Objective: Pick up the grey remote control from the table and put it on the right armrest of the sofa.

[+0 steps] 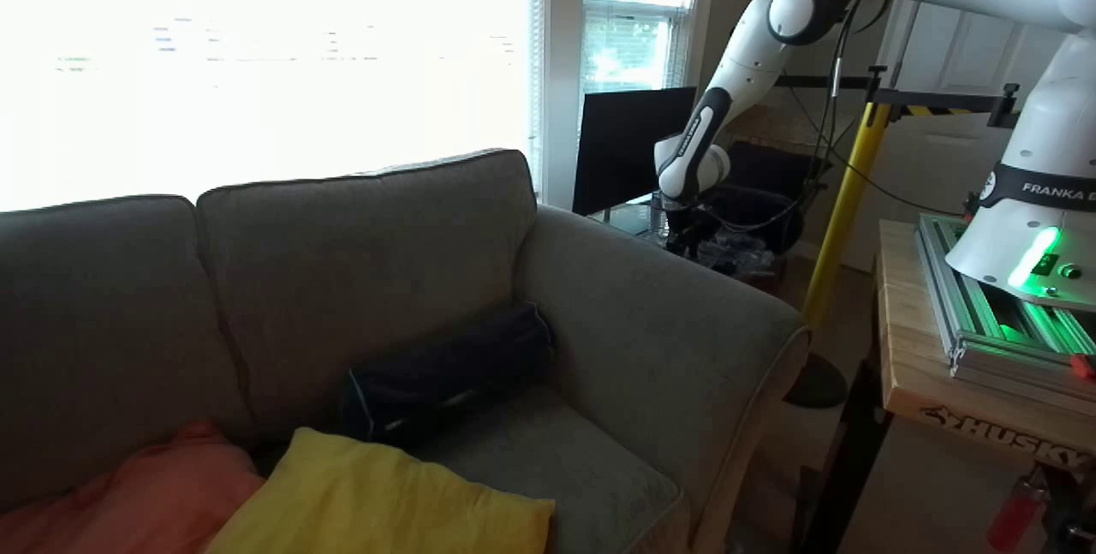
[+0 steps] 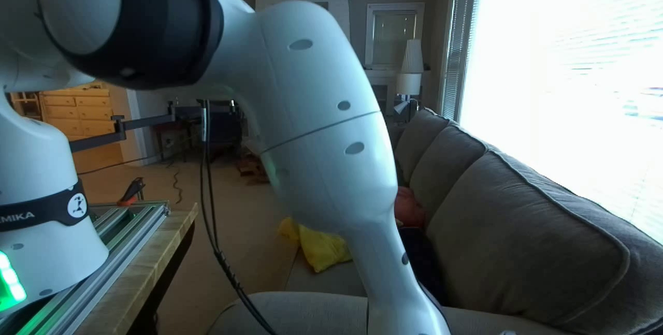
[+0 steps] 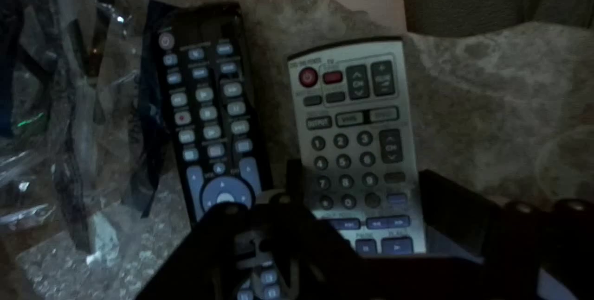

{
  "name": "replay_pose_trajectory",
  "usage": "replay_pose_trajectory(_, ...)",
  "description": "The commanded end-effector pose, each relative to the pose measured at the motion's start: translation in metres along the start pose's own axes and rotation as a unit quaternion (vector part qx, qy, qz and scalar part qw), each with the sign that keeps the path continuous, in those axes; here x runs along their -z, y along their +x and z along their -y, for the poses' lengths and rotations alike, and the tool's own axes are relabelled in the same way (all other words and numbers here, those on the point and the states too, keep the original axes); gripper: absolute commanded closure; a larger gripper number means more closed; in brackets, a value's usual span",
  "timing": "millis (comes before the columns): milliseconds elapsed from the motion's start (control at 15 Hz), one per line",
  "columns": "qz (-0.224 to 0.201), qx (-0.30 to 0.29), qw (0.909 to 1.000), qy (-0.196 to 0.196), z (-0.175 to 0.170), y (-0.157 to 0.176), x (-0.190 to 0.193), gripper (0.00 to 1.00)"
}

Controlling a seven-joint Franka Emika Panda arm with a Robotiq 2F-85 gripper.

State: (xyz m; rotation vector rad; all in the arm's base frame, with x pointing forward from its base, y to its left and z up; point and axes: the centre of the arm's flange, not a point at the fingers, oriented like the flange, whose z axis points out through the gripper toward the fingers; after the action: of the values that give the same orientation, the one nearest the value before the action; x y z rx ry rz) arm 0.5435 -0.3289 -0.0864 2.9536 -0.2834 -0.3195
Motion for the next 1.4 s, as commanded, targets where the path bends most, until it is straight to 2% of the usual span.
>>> replay_pose_trajectory(0, -0.020, 0.010, 0.9991, -0.036, 0.022, -0.031, 0.067, 0.65)
replay_pose_trajectory(200, -0.015, 0.001, 0.9981, -0.059, 0.038, -0.046, 0.106, 0.85)
replay_pose_trajectory(267, -0.016, -0.003, 0.9976, -0.067, 0.044, -0.055, 0.116, 0.95)
replay_pose_trajectory(400, -0.016, -0.011, 0.9964, -0.083, 0.058, -0.067, 0.135, 1.00)
replay_pose_trajectory(533, -0.008, -0.016, 0.9954, -0.094, 0.075, -0.075, 0.146, 1.00)
replay_pose_trajectory(600, -0.004, -0.015, 0.9949, -0.099, 0.082, -0.078, 0.151, 0.96)
replay_pose_trajectory(667, 0.001, -0.023, 0.9938, -0.109, 0.088, -0.079, 0.152, 0.73)
replay_pose_trajectory(800, 0.008, -0.043, 0.9906, -0.130, 0.096, -0.076, 0.148, 0.70)
replay_pose_trajectory(1067, 0.029, -0.074, 0.9853, -0.151, 0.088, -0.054, 0.117, 0.43)
replay_pose_trajectory(1333, 0.035, -0.056, 0.9869, -0.147, 0.060, -0.029, 0.070, 0.14)
